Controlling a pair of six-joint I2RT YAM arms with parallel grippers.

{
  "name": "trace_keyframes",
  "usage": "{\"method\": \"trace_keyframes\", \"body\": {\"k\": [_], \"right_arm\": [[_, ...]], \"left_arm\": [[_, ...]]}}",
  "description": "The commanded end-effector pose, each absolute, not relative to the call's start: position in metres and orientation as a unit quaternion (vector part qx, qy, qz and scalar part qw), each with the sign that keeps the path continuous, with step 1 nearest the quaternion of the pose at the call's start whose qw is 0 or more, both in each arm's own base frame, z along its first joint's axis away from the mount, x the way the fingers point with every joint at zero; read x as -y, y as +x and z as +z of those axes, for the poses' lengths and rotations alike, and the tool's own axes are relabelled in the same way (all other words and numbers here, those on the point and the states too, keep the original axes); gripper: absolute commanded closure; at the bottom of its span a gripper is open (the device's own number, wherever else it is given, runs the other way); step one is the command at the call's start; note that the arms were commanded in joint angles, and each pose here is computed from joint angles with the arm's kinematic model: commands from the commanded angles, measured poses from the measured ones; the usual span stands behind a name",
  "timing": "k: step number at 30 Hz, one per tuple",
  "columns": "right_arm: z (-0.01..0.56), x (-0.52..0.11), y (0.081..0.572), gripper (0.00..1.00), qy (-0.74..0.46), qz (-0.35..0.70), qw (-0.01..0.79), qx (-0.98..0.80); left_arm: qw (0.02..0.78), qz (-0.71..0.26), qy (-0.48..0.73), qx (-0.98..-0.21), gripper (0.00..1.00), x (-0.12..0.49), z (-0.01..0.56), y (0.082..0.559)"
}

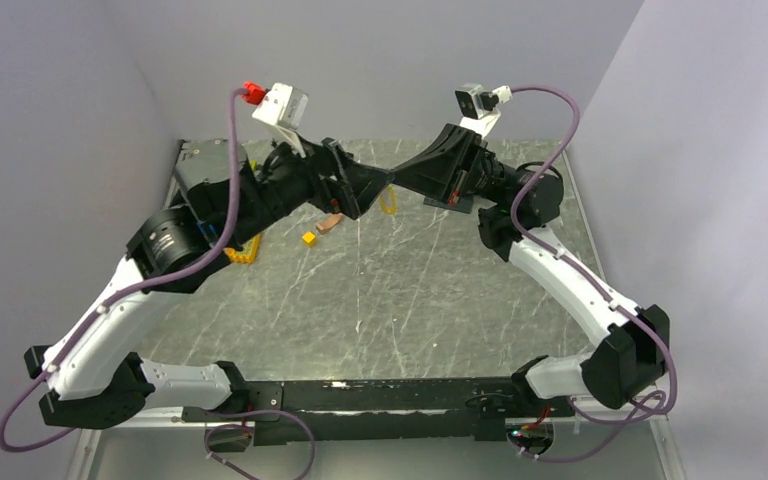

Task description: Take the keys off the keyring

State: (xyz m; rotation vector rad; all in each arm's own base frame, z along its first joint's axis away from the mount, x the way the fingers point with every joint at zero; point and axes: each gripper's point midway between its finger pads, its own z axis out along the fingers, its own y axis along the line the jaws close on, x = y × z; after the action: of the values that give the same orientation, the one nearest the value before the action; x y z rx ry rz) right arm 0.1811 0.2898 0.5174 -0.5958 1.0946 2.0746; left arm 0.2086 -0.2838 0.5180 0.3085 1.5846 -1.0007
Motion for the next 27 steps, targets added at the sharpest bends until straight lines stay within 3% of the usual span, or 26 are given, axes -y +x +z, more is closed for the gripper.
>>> {"method": "trace_keyframes", "body": {"k": [1,12,19,27], "right_arm": [[0.513,-0.289,0.172,1.0,-0.279,0.753,0.391,-0.45],[0.478,-0.285,0.184,1.0,-0.338,0.612,0.443,-0.561],[0.479,-0.281,0.175,1.0,-0.33,0.623,0.437,-0.559],[0.482,-0.281,0.161,1.0,-0.356,0.634,0.411,-0.55]], "left_arm": [[0.605,-0.422,0.169,-0.654,0.03,0.25,0.545,0.181],[0.56,-0.427,0.232,-0.671,0.09,0.247,0.545,0.158],[0.574,-0.487,0.177,-0.635,0.1,0.25,0.585,0.16],[0.506,-0.481,0.233,-0.677,0.18,0.274,0.547,0.169]]}}
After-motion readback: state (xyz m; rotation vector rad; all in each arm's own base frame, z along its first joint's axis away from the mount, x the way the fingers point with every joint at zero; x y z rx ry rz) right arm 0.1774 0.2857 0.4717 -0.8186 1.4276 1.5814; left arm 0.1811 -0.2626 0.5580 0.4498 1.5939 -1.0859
